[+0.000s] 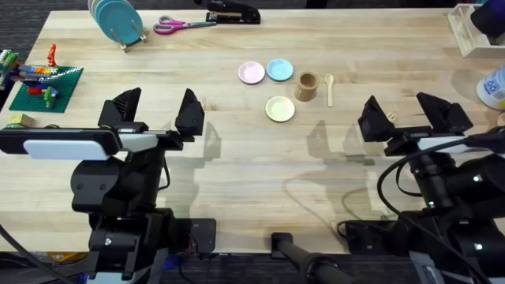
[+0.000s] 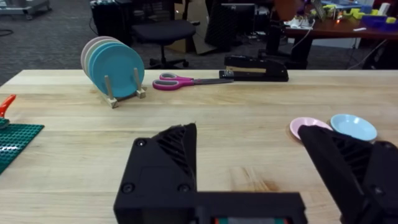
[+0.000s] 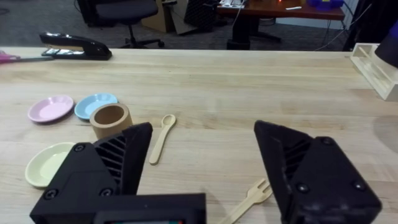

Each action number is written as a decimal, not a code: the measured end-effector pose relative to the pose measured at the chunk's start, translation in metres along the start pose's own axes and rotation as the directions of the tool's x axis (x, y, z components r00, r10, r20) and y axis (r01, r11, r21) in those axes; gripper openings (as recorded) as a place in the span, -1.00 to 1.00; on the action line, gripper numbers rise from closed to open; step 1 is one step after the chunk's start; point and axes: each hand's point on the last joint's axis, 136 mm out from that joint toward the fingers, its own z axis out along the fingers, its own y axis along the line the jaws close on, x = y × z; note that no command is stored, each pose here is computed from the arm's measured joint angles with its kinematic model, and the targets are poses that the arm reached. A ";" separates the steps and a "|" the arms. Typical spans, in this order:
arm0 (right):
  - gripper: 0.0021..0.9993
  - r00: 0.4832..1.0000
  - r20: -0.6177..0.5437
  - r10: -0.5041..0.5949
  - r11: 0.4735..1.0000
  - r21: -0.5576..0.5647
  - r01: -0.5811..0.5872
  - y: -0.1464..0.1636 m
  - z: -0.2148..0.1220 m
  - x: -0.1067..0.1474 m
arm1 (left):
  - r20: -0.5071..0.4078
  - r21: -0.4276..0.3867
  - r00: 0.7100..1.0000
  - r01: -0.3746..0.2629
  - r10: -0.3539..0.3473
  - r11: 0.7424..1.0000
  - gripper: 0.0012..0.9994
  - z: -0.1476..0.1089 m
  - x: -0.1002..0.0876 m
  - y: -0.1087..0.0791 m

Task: Pick up a utensil and set it on the pink plate, then put the other utensil in the container.

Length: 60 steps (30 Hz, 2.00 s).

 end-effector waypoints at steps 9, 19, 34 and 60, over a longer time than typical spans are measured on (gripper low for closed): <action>1.00 1.000 0.000 0.000 1.000 0.000 0.000 0.000 0.000 0.000 | 0.017 0.000 1.000 0.000 0.000 1.000 0.99 0.000 -0.004 0.000; 1.00 0.999 0.037 0.004 1.000 -0.003 -0.003 0.001 -0.001 -0.013 | -0.021 0.000 1.000 0.001 -0.001 1.000 0.99 -0.003 -0.004 0.000; 1.00 0.990 -0.139 0.019 0.999 0.042 -0.013 -0.006 -0.031 -0.101 | -0.263 -0.004 0.965 0.002 -0.003 1.000 0.99 0.002 -0.091 -0.001; 1.00 0.624 -0.781 0.033 0.999 0.046 0.004 -0.006 -0.002 -0.069 | -0.538 0.459 0.803 0.022 0.258 0.888 0.99 0.035 -0.101 -0.068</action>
